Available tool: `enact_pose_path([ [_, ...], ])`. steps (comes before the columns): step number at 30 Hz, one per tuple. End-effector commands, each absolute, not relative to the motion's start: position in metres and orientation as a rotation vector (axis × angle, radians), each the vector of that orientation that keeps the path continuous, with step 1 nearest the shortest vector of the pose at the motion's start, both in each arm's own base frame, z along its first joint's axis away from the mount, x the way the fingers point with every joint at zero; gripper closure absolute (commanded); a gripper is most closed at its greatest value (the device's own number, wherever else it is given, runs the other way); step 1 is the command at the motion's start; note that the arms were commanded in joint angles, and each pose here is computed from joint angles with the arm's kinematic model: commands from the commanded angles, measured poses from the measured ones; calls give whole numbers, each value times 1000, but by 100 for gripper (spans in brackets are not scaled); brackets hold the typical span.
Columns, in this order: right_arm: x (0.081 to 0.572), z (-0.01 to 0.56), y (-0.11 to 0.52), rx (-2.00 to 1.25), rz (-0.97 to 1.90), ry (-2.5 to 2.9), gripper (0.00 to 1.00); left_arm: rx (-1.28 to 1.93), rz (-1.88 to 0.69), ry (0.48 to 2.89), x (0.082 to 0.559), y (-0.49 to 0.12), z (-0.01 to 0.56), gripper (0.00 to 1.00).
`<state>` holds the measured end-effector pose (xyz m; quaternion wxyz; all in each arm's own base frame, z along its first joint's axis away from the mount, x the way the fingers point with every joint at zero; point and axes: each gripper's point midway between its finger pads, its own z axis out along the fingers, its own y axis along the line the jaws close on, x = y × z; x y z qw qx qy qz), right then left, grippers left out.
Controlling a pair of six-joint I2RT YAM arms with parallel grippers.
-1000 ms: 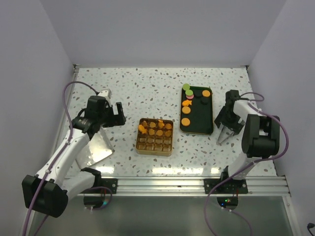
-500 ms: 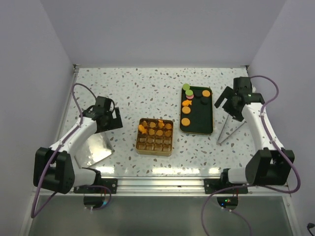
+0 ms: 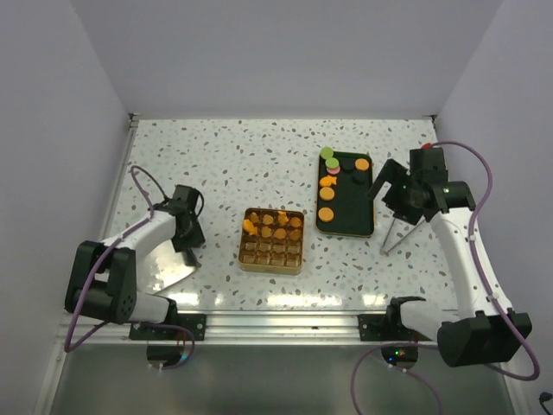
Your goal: Pack the cookies
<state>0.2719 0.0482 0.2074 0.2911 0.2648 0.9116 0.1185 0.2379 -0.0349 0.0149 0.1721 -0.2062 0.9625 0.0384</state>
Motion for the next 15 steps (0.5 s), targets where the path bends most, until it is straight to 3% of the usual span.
enact_pose_path([
  [1,250,216,53,701,362,2433,2,-676,97,2682,246,-31,7,56],
  [4,241,219,55,695,379,2439,2,-701,90,2701,241,-32,-5,68],
  [8,239,222,73,628,443,2466,2,-716,65,2708,236,-34,-16,100],
  [12,243,236,103,528,574,2467,2,-676,15,2685,249,-40,9,100],
  [15,247,268,139,398,781,2412,2,-605,-119,2594,276,-54,67,100],
])
